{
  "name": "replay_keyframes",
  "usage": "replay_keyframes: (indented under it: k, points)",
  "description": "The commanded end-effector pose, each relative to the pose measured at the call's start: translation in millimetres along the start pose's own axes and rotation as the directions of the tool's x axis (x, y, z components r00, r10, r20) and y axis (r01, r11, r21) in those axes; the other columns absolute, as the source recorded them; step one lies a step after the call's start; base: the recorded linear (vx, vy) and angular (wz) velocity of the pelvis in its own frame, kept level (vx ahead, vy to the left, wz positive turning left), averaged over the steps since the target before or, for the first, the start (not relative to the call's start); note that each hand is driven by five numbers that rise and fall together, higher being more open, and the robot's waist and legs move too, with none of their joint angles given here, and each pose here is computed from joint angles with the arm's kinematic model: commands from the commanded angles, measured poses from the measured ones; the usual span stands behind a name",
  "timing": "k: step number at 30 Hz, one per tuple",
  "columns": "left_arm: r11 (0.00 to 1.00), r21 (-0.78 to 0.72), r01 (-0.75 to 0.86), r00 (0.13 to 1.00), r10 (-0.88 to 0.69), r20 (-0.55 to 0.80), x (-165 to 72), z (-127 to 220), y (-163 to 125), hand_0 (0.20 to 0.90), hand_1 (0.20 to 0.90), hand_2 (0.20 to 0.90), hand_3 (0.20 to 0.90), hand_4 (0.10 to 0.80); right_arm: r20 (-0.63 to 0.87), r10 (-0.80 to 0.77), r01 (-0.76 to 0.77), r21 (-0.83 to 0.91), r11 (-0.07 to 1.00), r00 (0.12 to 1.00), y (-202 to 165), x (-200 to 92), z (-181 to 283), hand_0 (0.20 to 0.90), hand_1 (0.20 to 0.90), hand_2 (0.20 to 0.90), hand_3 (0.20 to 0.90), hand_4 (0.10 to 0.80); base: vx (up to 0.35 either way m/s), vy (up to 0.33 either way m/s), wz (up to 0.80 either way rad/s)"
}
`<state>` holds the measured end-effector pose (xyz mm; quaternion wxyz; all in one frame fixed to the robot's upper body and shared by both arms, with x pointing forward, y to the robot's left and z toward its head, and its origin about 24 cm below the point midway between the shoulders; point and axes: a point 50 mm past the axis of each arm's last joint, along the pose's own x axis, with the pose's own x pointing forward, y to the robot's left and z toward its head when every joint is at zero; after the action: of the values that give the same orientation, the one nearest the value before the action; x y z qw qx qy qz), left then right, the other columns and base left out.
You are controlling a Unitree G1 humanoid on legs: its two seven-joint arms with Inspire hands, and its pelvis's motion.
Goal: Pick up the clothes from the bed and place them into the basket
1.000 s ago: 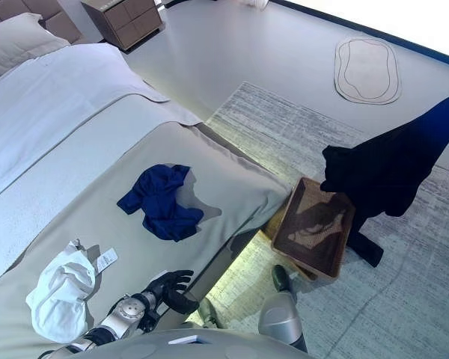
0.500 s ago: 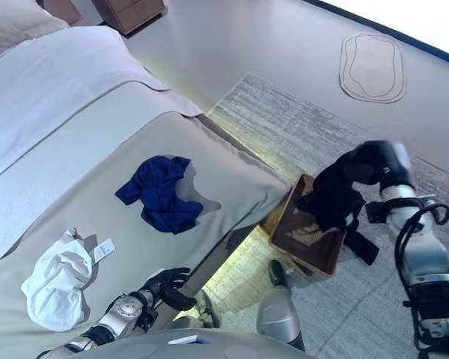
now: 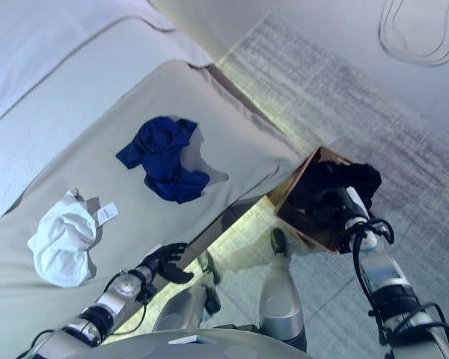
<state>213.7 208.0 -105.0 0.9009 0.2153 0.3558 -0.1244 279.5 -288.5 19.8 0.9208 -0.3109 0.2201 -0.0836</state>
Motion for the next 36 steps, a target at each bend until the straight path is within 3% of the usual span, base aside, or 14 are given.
replay_keyframes:
  k: [1, 5, 6, 7, 16, 24, 30, 36]
  points:
    - [1.0, -0.004, -0.025, 0.995, 0.026, 0.099, 1, 17, 12, 0.9, 0.9, 0.9, 0.9, 0.8, 0.143, -0.219, 0.219, 0.016, 0.976, 0.965, -47, 17, 64, 0.3, 0.3, 0.3, 0.2, 0.1, -0.067, -0.002, 0.09]
    - [0.999, -0.031, -0.022, 0.987, 0.026, 0.158, 4, 33, 8, 0.9, 0.9, 0.9, 0.9, 0.8, 0.086, -0.301, 0.302, 0.003, 0.953, 0.95, -64, 28, 73, 0.3, 0.3, 0.3, 0.2, 0.1, -0.048, -0.01, 0.07]
    - [0.999, -0.044, -0.018, 0.982, 0.026, 0.186, 4, 40, 5, 0.9, 0.9, 0.9, 0.9, 0.8, 0.057, -0.348, 0.349, -0.007, 0.937, 0.936, -74, 31, 76, 0.429, 0.429, 0.429, 0.351, 0.251, -0.043, -0.016, 0.04]
    - [0.999, -0.051, -0.017, 0.98, 0.027, 0.197, 4, 41, 4, 0.9, 0.9, 0.9, 0.9, 0.8, 0.035, -0.367, 0.368, -0.013, 0.93, 0.93, -79, 32, 75, 0.9, 0.9, 0.9, 0.9, 0.8, -0.051, -0.029, 0.02]
    - [0.996, -0.085, 0.018, 0.974, 0.002, 0.226, 0, 41, -7, 0.9, 0.9, 0.9, 0.9, 0.8, -0.108, -0.527, 0.523, -0.066, 0.85, 0.843, -113, 33, 57, 0.9, 0.9, 0.9, 0.9, 0.8, -0.007, -0.046, 0.19]
    - [0.991, -0.136, -0.021, 0.986, 0.043, 0.16, -3, 27, 4, 0.9, 0.9, 0.9, 0.9, 0.8, -0.081, -0.52, 0.525, 0.068, 0.848, 0.85, -85, 19, 31, 0.9, 0.9, 0.9, 0.9, 0.8, 0.04, -0.012, 0.17]
    - [0.976, -0.181, -0.121, 0.991, 0.13, 0.038, -11, -6, 18, 0.9, 0.9, 0.9, 0.9, 0.8, 0.061, -0.494, 0.492, 0.05, 0.869, 0.867, -78, -13, 22, 0.9, 0.9, 0.9, 0.9, 0.8, 0.093, -0.008, 0.06]
    - [0.96, -0.222, -0.168, 0.984, 0.151, -0.094, -24, -44, 14, 0.9, 0.9, 0.9, 0.9, 0.8, 0.295, -0.502, 0.526, -0.002, 0.851, 0.813, -98, -39, 54, 0.9, 0.9, 0.9, 0.9, 0.8, 0.127, 0.093, -0.06]
